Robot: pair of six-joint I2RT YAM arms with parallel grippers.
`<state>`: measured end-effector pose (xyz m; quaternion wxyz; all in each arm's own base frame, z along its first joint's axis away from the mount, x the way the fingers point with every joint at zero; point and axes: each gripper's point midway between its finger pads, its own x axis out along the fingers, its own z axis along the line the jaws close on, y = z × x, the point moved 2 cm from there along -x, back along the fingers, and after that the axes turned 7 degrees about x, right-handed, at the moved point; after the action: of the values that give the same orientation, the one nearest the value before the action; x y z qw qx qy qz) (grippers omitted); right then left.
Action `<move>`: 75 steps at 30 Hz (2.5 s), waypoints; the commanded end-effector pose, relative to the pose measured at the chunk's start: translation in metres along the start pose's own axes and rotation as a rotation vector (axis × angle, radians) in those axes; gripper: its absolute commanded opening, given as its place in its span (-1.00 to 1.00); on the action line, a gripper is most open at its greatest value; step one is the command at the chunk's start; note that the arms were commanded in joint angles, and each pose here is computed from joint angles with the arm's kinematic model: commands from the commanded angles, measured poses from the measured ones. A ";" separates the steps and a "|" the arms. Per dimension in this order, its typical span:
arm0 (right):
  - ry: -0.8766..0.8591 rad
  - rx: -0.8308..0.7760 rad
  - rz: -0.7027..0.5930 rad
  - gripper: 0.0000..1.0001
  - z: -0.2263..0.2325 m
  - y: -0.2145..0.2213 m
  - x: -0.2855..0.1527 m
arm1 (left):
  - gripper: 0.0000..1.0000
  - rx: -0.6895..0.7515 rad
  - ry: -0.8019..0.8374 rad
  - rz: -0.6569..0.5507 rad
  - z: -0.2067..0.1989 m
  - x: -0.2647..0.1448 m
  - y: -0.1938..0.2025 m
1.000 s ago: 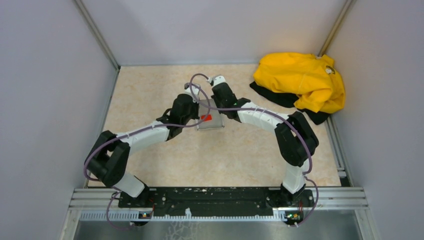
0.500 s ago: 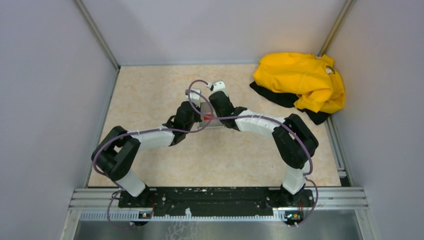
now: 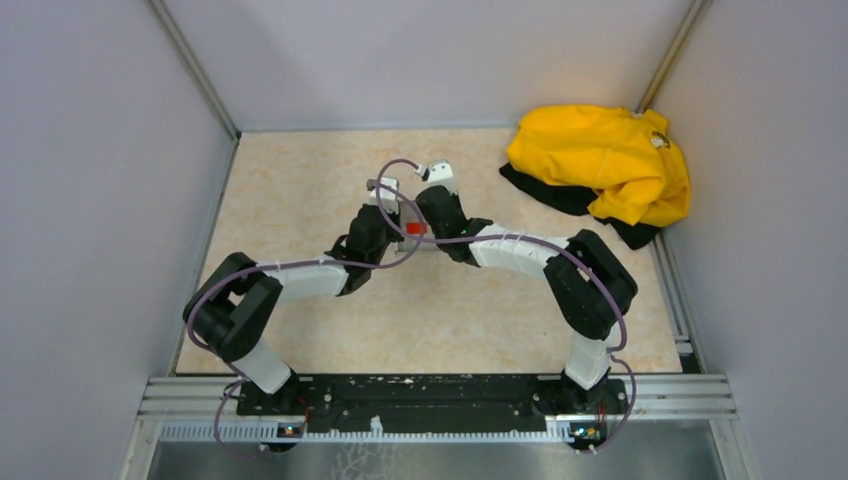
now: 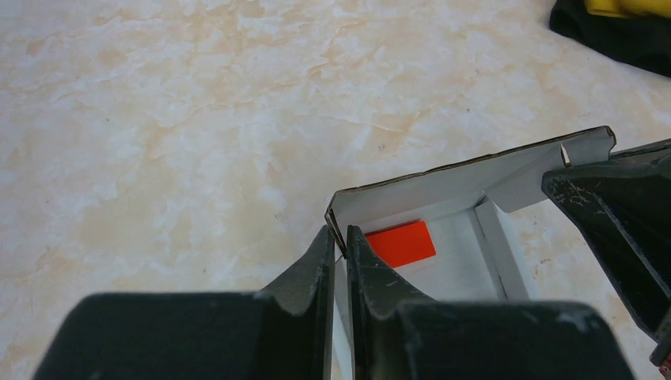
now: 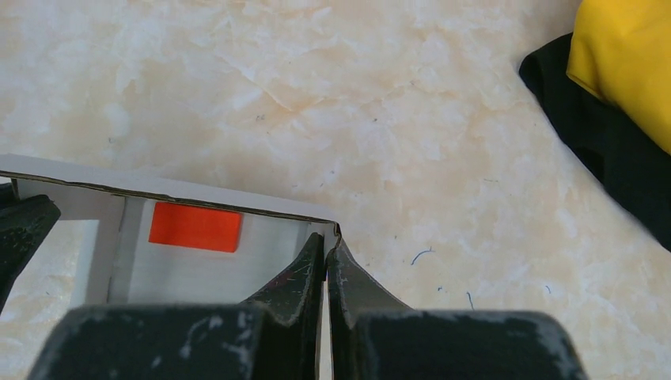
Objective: Fold the paper box
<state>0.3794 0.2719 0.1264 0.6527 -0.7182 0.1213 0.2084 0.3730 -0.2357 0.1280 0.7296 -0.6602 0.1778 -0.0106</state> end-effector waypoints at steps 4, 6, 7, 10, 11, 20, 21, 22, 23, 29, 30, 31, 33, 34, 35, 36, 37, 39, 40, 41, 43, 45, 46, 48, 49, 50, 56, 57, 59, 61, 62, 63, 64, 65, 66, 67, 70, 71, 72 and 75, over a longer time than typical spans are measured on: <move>-0.120 0.156 -0.098 -1.00 0.042 -0.028 -0.010 | -0.71 -0.074 0.099 -0.107 -0.028 0.000 -0.022; -0.124 0.167 -0.094 -1.00 0.045 -0.026 -0.008 | -0.71 -0.074 0.099 -0.103 -0.029 0.002 -0.020; -0.124 0.173 -0.092 -1.00 0.046 -0.025 -0.007 | -0.71 -0.074 0.103 -0.102 -0.030 0.003 -0.018; -0.134 0.193 -0.084 -1.00 0.049 -0.021 -0.004 | -0.71 -0.072 0.113 -0.090 -0.032 0.005 -0.011; -0.139 0.199 -0.081 -1.00 0.051 -0.019 -0.004 | -0.71 -0.071 0.116 -0.091 -0.033 0.006 -0.009; -0.161 0.256 -0.071 -1.00 0.055 -0.011 -0.003 | -0.69 -0.086 0.143 -0.089 -0.038 0.006 -0.003; -0.163 0.261 -0.071 -1.00 0.055 -0.009 -0.003 | -0.69 -0.088 0.143 -0.087 -0.037 0.006 -0.003; -0.163 0.263 -0.071 -1.00 0.056 -0.008 -0.004 | -0.69 -0.091 0.147 -0.085 -0.038 0.005 -0.002; -0.162 0.266 -0.071 -1.00 0.055 -0.007 -0.004 | -0.69 -0.094 0.150 -0.085 -0.038 0.004 -0.001; -0.159 0.279 -0.056 -1.00 0.054 0.009 -0.006 | -0.69 -0.123 0.161 -0.077 -0.037 -0.003 0.009; -0.157 0.280 -0.054 -1.00 0.053 0.012 -0.007 | -0.69 -0.127 0.161 -0.078 -0.036 -0.005 0.010; -0.156 0.281 -0.051 -1.00 0.052 0.015 -0.007 | -0.69 -0.130 0.163 -0.077 -0.037 -0.007 0.011; -0.154 0.283 -0.047 -1.00 0.052 0.020 -0.009 | -0.69 -0.134 0.164 -0.074 -0.036 -0.010 0.014; -0.151 0.281 -0.045 -1.00 0.052 0.022 -0.010 | -0.69 -0.135 0.164 -0.074 -0.036 -0.012 0.015; -0.151 0.280 -0.042 -1.00 0.052 0.025 -0.010 | -0.69 -0.136 0.165 -0.074 -0.036 -0.013 0.016; -0.148 0.278 -0.041 -1.00 0.052 0.026 -0.011 | -0.69 -0.136 0.167 -0.074 -0.036 -0.015 0.017; -0.143 0.274 -0.037 -1.00 0.051 0.029 -0.012 | -0.69 -0.138 0.169 -0.077 -0.036 -0.016 0.017; -0.139 0.270 -0.035 -1.00 0.051 0.033 -0.014 | -0.69 -0.139 0.171 -0.073 -0.036 -0.020 0.021; -0.136 0.271 -0.034 -1.00 0.051 0.035 -0.015 | -0.69 -0.138 0.173 -0.072 -0.037 -0.022 0.022; -0.133 0.267 -0.030 -1.00 0.050 0.038 -0.016 | -0.69 -0.137 0.173 -0.071 -0.037 -0.024 0.024; -0.129 0.266 -0.026 -1.00 0.050 0.042 -0.018 | -0.69 -0.136 0.174 -0.065 -0.037 -0.027 0.028; -0.124 0.264 -0.021 -1.00 0.048 0.047 -0.021 | -0.70 -0.138 0.176 -0.060 -0.038 -0.031 0.031; -0.121 0.263 -0.019 -1.00 0.048 0.049 -0.022 | -0.69 -0.138 0.177 -0.058 -0.038 -0.033 0.033; -0.118 0.262 -0.014 -1.00 0.047 0.054 -0.026 | -0.69 -0.141 0.181 -0.055 -0.040 -0.038 0.036; -0.113 0.258 -0.010 -1.00 0.046 0.058 -0.028 | -0.69 -0.142 0.185 -0.051 -0.041 -0.040 0.038; -0.111 0.258 -0.008 -1.00 0.046 0.061 -0.029 | -0.69 -0.142 0.187 -0.047 -0.042 -0.042 0.040; -0.102 0.255 0.022 -1.00 0.043 0.078 -0.034 | -0.69 -0.149 0.189 -0.018 -0.044 -0.053 0.058; -0.101 0.254 0.025 -1.00 0.043 0.080 -0.035 | -0.69 -0.152 0.189 -0.017 -0.044 -0.054 0.059; -0.100 0.253 0.031 -1.00 0.042 0.084 -0.037 | -0.68 -0.151 0.187 -0.009 -0.042 -0.057 0.063; -0.094 0.255 0.037 -0.94 0.042 0.086 -0.038 | -0.68 -0.147 0.186 -0.006 -0.041 -0.059 0.065; -0.092 0.254 0.041 -0.89 0.041 0.086 -0.039 | -0.68 -0.144 0.184 -0.005 -0.040 -0.060 0.066; -0.091 0.253 0.043 -0.82 0.040 0.087 -0.040 | -0.67 -0.141 0.181 -0.002 -0.039 -0.062 0.066; -0.091 0.255 0.044 -0.75 0.039 0.087 -0.042 | -0.67 -0.140 0.174 0.004 -0.037 -0.063 0.067; -0.090 0.258 0.045 -0.68 0.037 0.087 -0.043 | -0.67 -0.140 0.168 0.010 -0.035 -0.065 0.068; -0.089 0.261 0.045 -0.61 0.036 0.087 -0.045 | -0.66 -0.143 0.166 0.012 -0.033 -0.068 0.067; -0.092 0.264 0.043 -0.58 0.035 0.086 -0.047 | -0.65 -0.146 0.165 0.017 -0.032 -0.070 0.067; -0.095 0.265 0.043 -0.46 0.032 0.083 -0.052 | -0.62 -0.160 0.167 0.033 -0.030 -0.076 0.067; -0.096 0.263 0.043 -0.45 0.031 0.082 -0.054 | -0.62 -0.164 0.169 0.038 -0.029 -0.078 0.067; -0.093 0.267 0.040 -0.45 0.029 0.081 -0.056 | -0.62 -0.164 0.171 0.040 -0.029 -0.080 0.068; -0.103 0.284 0.024 -0.45 0.023 0.074 -0.065 | -0.62 -0.158 0.164 0.046 -0.024 -0.086 0.069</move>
<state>0.2914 0.2781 0.0580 0.7213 -0.6306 0.1523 0.2425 0.2802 -0.2351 0.0828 0.6617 -0.7069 0.2461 -0.0429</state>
